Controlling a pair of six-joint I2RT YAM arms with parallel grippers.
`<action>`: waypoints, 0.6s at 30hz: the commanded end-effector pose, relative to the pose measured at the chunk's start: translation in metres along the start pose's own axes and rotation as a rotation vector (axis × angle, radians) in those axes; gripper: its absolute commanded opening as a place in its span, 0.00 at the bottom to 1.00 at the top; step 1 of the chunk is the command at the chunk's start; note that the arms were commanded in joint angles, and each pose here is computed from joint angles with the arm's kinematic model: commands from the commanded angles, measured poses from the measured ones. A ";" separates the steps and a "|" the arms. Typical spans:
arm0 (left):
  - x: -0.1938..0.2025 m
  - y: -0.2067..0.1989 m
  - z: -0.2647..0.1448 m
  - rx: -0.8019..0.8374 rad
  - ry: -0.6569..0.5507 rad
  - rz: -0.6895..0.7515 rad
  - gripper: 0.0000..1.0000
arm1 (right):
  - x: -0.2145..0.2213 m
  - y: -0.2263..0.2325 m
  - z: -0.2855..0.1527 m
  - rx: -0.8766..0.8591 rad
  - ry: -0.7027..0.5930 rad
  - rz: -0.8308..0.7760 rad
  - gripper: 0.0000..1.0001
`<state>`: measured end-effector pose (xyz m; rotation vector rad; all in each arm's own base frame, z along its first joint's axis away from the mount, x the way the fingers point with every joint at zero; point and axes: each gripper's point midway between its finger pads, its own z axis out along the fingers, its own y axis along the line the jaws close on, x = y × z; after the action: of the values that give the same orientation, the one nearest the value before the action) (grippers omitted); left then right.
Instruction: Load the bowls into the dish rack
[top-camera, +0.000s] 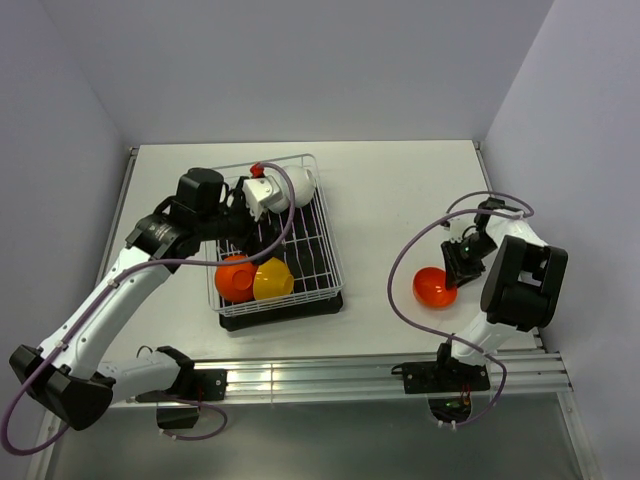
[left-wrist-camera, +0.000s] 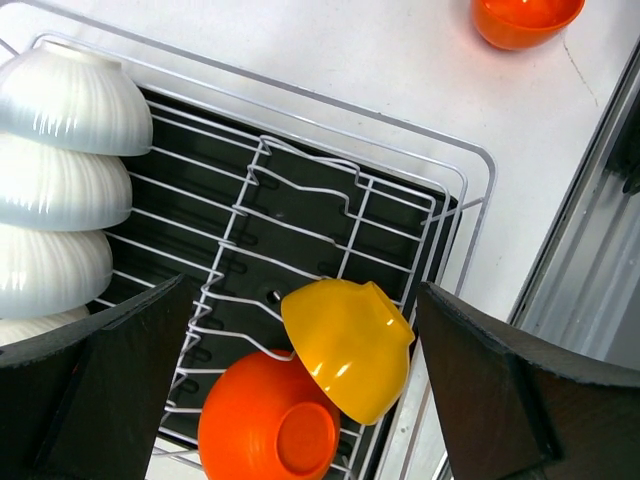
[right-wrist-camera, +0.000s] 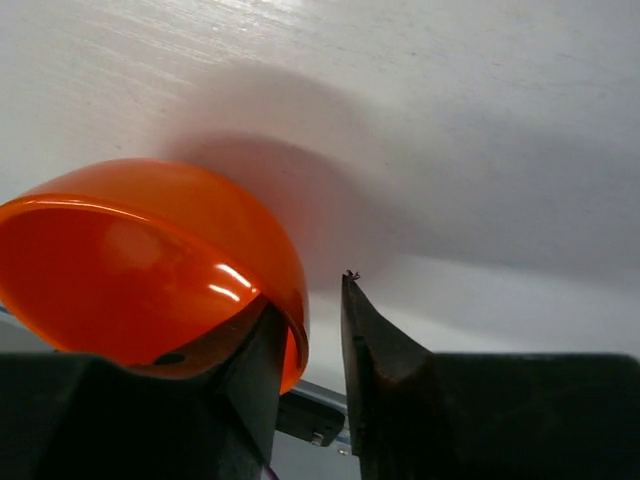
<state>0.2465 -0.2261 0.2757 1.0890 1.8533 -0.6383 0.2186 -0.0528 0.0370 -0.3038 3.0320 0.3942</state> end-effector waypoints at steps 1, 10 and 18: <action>-0.020 0.003 -0.003 -0.018 -0.086 0.087 0.99 | 0.000 0.009 0.009 -0.056 -0.006 0.001 0.33; -0.032 0.004 -0.003 -0.018 -0.135 0.148 0.99 | -0.006 0.027 -0.002 -0.130 -0.052 -0.019 0.00; -0.050 0.002 -0.011 -0.024 -0.234 0.399 0.99 | -0.046 0.085 -0.082 -0.365 -0.240 -0.068 0.00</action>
<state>0.2581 -0.2323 0.2912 1.1838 1.6335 -0.5511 0.2358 -0.0141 0.0790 -0.3103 2.8785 0.7349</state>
